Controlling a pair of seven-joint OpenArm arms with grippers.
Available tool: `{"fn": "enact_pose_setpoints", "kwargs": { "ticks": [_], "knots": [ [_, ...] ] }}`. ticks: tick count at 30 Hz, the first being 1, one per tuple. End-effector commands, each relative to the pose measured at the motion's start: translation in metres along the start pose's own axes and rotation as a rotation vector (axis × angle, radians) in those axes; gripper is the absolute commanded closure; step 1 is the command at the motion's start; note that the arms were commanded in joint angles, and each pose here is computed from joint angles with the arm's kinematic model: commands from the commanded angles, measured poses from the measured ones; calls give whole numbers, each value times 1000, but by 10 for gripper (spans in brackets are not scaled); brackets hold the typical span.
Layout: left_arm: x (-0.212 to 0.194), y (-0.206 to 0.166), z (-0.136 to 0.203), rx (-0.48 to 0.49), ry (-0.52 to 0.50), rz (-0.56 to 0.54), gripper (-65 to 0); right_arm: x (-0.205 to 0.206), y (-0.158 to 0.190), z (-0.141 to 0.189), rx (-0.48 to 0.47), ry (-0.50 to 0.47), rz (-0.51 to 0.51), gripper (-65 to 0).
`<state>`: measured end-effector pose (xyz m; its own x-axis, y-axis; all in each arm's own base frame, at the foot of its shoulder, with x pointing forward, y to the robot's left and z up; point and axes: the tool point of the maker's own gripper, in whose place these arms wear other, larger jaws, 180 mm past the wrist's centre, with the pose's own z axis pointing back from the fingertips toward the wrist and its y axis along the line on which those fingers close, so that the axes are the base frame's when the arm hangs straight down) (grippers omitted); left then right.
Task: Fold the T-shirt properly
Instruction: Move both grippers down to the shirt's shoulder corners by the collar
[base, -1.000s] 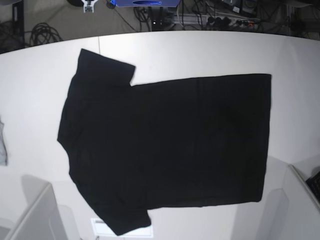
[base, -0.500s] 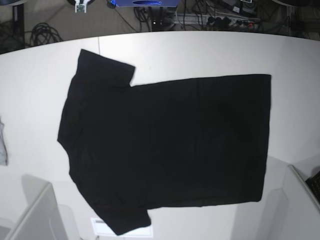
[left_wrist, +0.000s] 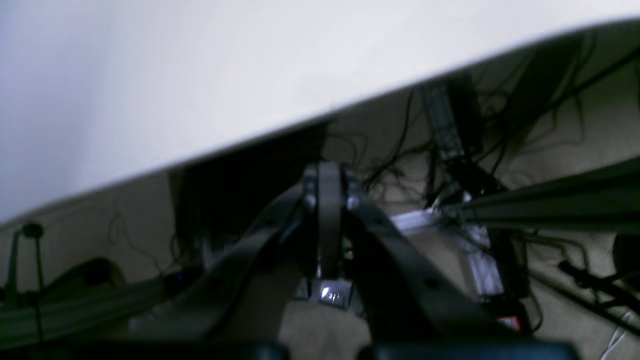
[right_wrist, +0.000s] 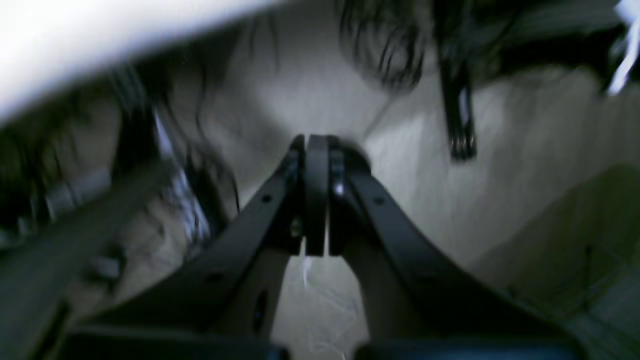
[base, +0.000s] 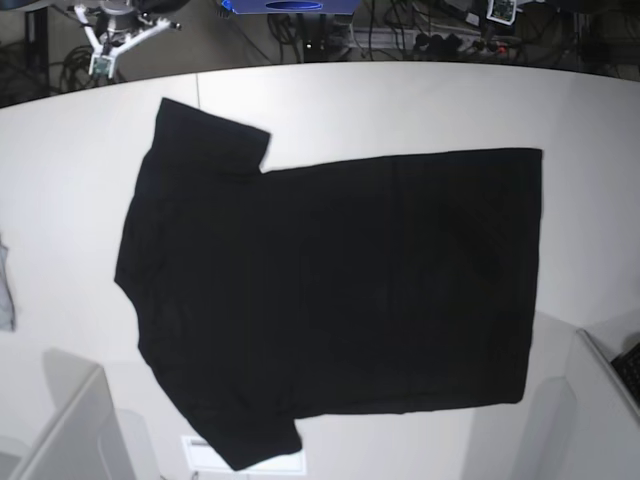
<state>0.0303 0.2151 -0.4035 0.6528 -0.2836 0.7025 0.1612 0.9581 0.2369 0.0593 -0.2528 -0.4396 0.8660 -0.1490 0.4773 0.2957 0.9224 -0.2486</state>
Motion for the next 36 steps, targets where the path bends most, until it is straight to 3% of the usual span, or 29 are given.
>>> {"fn": "enact_pose_setpoints", "kwargs": {
  "ticks": [1,5,11,14,17,21,22,26,28,33,36],
  "knots": [
    [17,2,3,3,-56,3,0,15,-4,4,-15,-47,-7,0],
    [52,6,3,15,-146,101,0,49,2,8,-3,-131,-22,0],
    [93,23,7,56,-300,94,0,91,21,10,63,-234,-128,0],
    [112,27,9,68,-404,90,0,107,48,14,231,-272,-224,0],
    [119,30,6,73,-427,87,0,118,75,25,410,-309,-262,0],
    [120,32,4,79,-433,114,0,125,86,33,508,-327,-284,0],
    [119,35,4,86,-433,155,0,123,88,33,517,-314,-295,-32],
    [111,55,-1,105,-425,346,0,124,92,33,559,-284,-298,-324],
    [107,65,-5,112,-418,417,0,124,90,30,567,-275,-293,-416],
    [89,82,-12,144,-381,440,-411,119,84,13,553,-247,-294,-431],
    [86,87,-15,157,-380,444,-559,114,68,-4,508,-223,-336,-431]
  ]
}}
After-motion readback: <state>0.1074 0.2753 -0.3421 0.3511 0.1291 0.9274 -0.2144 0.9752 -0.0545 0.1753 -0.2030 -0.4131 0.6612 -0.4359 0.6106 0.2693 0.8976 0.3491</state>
